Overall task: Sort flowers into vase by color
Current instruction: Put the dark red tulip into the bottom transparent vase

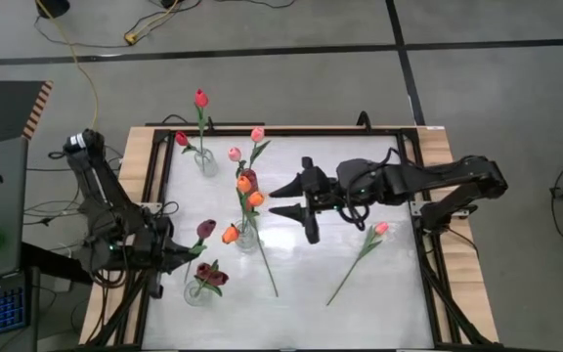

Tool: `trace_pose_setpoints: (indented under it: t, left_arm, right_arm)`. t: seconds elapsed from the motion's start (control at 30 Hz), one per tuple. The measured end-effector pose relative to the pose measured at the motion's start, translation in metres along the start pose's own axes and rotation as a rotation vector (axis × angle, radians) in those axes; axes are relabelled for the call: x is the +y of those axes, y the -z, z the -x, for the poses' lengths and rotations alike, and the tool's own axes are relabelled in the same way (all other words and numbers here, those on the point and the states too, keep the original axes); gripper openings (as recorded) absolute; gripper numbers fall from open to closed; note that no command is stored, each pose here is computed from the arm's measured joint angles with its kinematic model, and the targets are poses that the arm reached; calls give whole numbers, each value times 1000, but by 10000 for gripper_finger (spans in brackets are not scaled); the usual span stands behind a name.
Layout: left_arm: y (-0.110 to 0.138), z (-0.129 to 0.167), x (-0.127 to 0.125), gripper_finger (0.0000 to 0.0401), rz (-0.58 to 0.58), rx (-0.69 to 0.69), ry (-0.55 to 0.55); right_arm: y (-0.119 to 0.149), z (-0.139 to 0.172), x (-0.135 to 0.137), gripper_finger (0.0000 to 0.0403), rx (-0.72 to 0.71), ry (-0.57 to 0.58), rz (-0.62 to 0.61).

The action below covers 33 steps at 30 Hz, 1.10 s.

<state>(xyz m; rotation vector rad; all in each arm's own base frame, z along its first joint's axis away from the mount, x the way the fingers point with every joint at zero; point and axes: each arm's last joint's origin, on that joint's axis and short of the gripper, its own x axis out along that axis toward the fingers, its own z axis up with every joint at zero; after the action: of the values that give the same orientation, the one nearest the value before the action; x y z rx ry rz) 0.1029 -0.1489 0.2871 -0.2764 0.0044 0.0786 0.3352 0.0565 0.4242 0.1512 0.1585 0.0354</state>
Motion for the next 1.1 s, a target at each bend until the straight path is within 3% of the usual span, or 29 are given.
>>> trace_pose_setpoints:
  t: [0.43, 0.77, 1.1]
  left_arm:
    - [2, -5, -13, 0, 94, -30, 29]
    - [16, -10, -19, 0, 59, -27, -39]
    - [7, -9, -21, 0, 53, -65, -35]
  right_arm:
    - [10, 11, 1, 193, 140, 14, 21]
    - [11, 11, 0, 193, 154, 18, 23]
    - [11, 11, 0, 193, 154, 18, 22]
